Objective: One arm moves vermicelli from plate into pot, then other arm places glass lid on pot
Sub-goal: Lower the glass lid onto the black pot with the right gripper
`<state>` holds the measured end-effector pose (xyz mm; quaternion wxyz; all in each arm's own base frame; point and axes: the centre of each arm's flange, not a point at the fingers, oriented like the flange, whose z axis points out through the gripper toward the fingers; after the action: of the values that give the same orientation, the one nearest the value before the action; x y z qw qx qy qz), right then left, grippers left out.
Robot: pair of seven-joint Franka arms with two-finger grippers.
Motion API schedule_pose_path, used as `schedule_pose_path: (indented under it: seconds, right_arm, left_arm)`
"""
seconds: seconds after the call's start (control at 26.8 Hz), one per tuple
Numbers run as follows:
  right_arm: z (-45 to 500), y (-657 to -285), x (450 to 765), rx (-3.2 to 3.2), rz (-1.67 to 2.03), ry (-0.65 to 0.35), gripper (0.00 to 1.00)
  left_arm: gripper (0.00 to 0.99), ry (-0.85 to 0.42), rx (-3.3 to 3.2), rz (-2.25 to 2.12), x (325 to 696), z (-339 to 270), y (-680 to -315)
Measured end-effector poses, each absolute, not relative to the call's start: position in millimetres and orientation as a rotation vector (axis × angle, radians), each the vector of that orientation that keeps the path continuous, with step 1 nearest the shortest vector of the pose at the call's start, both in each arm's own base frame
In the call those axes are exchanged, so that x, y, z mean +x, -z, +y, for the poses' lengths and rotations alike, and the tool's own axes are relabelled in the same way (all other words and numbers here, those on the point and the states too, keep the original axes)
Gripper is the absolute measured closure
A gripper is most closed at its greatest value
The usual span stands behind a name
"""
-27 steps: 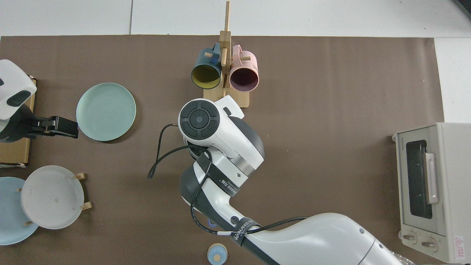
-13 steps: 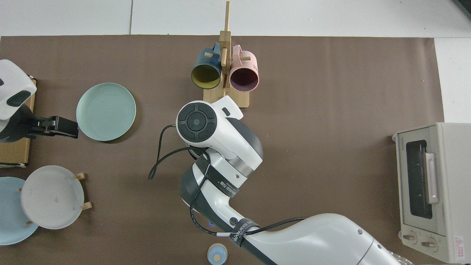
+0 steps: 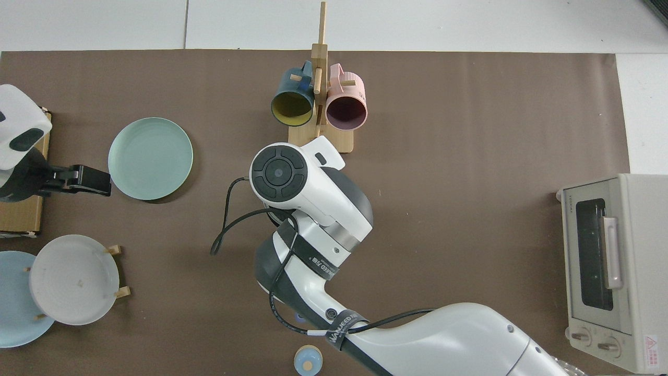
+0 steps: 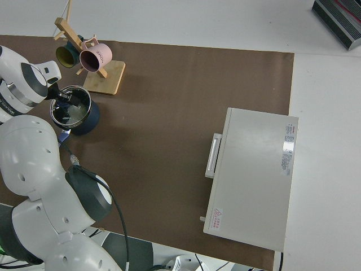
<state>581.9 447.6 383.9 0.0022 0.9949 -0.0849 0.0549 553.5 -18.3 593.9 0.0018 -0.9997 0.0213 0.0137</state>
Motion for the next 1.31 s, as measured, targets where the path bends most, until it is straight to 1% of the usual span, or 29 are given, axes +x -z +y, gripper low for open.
schedule_pose_path:
  seconds: [0.22, 0.52, 0.63, 0.67, 0.75, 0.78, 0.82, 0.86, 0.9, 0.93, 1.08, 1.31]
  right_arm:
    - [446, -381, 577, 3.106, -0.276, -0.11, 0.56]
    - [443, -380, 580, 3.11, -0.294, -0.095, 0.56]
    - [441, -379, 580, 3.104, -0.298, -0.088, 0.48]
    - [440, -379, 580, 3.101, -0.3, -0.084, 0.43]
    - [437, -380, 581, 3.095, -0.306, -0.078, 0.26]
    - [437, -380, 582, 3.093, -0.308, -0.076, 0.24]
    - [436, -381, 582, 3.093, -0.309, -0.076, 0.19]
    - [436, -382, 582, 3.093, -0.31, -0.078, 0.09]
    - [435, -383, 582, 3.093, -0.31, -0.079, 0.06]
    - [435, -384, 582, 3.093, -0.311, -0.079, 0.0]
    - [435, -393, 582, 3.098, -0.313, -0.094, 0.0]
    - [432, -438, 579, 3.122, -0.324, -0.165, 0.0]
  left_arm:
    - [0.0, -0.043, -3.137, 0.067, 553, -18, -594]
    - [0.0, -0.043, -3.137, 0.067, 553, -18, -594]
    - [0.0, -0.043, -3.137, 0.067, 553, -18, -594]
    - [0.0, -0.042, -3.137, 0.067, 553, -18, -594]
    - [0.0, -0.042, -3.137, 0.067, 553, -18, -594]
    - [0.0, -0.042, -3.137, 0.067, 553, -18, -594]
    - [0.0, -0.042, -3.137, 0.067, 553, -18, -594]
    - [0.0, -0.042, -3.137, 0.067, 553, -18, -594]
    - [0.0, -0.042, -3.137, 0.067, 553, -18, -594]
    - [0.0, -0.042, -3.137, 0.067, 553, -18, -594]
    - [0.0, -0.042, -3.137, 0.067, 553, -18, -594]
    - [0.0, -0.042, -3.137, 0.067, 553, -18, -594]
